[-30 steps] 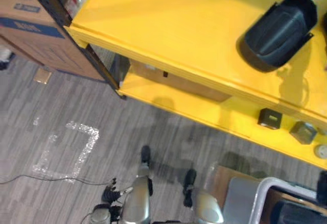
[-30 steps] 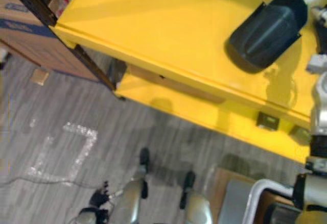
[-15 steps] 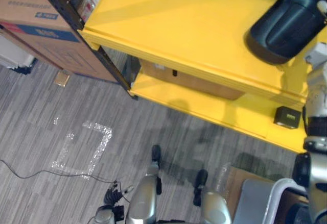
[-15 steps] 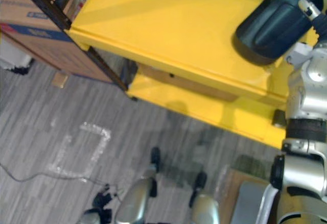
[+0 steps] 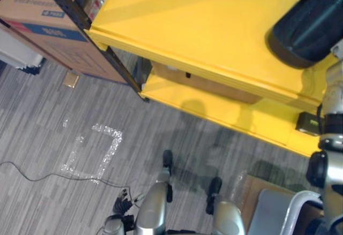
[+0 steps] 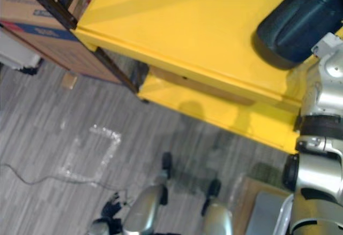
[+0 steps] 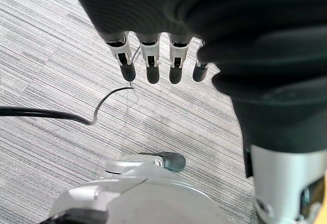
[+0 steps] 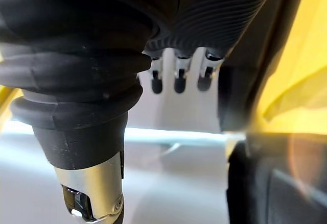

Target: Walk over and take plastic housings, then place them on the shelf

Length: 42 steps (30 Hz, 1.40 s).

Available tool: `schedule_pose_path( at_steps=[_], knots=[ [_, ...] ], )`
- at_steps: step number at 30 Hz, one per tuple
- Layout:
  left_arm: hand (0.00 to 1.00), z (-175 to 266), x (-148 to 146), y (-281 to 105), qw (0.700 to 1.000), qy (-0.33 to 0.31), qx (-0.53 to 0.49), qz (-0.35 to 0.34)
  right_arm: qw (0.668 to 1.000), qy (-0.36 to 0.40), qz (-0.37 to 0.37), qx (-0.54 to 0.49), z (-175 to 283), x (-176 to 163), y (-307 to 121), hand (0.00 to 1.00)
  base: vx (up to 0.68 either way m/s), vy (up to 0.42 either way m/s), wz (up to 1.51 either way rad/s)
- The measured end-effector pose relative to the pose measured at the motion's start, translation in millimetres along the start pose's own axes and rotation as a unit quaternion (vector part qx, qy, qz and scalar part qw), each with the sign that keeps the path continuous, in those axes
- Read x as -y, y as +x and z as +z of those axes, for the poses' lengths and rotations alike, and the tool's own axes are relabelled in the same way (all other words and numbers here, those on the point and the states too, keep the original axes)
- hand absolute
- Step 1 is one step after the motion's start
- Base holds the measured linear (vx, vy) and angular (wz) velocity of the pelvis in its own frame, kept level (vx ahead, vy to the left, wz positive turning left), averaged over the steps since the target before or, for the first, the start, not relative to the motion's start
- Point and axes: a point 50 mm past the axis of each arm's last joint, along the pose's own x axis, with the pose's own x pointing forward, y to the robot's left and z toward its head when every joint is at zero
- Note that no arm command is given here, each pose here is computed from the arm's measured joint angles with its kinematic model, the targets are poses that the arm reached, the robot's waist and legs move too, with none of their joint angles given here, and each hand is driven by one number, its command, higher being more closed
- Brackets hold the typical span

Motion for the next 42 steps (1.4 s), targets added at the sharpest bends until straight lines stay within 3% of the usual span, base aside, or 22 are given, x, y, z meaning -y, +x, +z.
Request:
schedule_pose_path(
  at_steps=[16, 35, 42],
  knots=[
    [0.00, -5.3, 0.3, -0.4, 1.000, -0.010, -0.014, -0.011, 0.975, 0.039, 0.160, -0.148, -15.3, -1.2, 21.9, 0.00, 0.00, 0.000, 0.00],
    [0.00, -5.1, 2.7, -0.7, 1.000, -0.006, -0.013, -0.027, 0.975, -0.067, 0.178, -0.114, 13.8, -6.3, 41.9, 0.00, 0.01, -0.034, 0.02],
    [0.00, -3.9, -0.9, -0.3, 1.000, -0.001, -0.011, -0.026, 0.961, -0.134, 0.227, -0.083, 19.2, -15.9, 41.2, 0.00, 0.01, -0.043, 0.03]
  ],
)
